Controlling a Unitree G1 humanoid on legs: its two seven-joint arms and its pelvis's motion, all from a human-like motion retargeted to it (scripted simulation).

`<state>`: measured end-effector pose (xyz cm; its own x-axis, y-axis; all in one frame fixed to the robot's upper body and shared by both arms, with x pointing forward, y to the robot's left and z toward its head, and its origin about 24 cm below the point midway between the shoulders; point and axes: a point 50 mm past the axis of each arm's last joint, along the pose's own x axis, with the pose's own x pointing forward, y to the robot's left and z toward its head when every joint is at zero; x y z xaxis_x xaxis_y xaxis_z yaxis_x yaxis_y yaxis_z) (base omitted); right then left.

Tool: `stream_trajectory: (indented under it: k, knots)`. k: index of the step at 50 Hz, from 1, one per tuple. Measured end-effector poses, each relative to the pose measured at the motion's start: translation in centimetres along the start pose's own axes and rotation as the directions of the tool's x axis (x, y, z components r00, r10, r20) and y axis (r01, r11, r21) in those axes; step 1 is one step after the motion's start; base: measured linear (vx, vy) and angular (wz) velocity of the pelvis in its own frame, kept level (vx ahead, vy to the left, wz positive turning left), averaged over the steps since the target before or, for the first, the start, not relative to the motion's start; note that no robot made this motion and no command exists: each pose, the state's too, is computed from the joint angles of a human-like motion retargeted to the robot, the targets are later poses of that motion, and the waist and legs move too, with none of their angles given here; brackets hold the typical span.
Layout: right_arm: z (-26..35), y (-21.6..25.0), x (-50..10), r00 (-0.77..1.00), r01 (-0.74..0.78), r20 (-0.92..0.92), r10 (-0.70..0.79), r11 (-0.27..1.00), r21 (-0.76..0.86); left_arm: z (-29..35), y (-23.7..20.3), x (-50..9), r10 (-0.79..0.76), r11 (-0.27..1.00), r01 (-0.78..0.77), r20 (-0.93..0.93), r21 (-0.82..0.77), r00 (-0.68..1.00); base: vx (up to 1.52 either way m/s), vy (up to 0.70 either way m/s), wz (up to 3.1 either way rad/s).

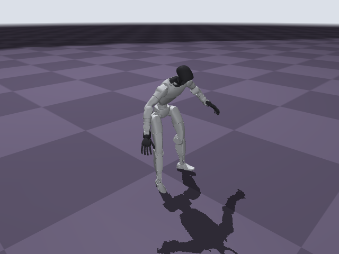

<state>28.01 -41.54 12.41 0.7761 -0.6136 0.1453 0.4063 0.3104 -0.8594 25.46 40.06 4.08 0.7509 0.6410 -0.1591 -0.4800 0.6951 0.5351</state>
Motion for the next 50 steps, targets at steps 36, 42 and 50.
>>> stream_trajectory:
  k: [36, 42, 50]
  knots:
    - [45.3, -1.6, -11.1, 0.711, -0.513, 0.699, 0.078, 0.738, 0.439, 42.7, -10.6, -10.5, -0.151, 0.867, 0.427, 0.682, -0.257, 0.716, -0.04, 0.06, -0.07]
    - [47.0, -0.2, -14.5, 0.62, -0.539, 0.776, 0.114, 0.78, 0.316, 41.4, -11.2, -10.0, -0.163, 0.604, 0.57, 0.614, -0.557, 0.772, 0.13, 0.01, -0.01]
    - [43.5, 6.8, -15.4, 0.579, -0.618, 0.776, 0.249, 0.755, 0.219, 33.9, -18.0, -8.8, -0.389, 0.371, 0.63, 0.502, -0.682, 0.773, -0.02, -0.06, -0.28]
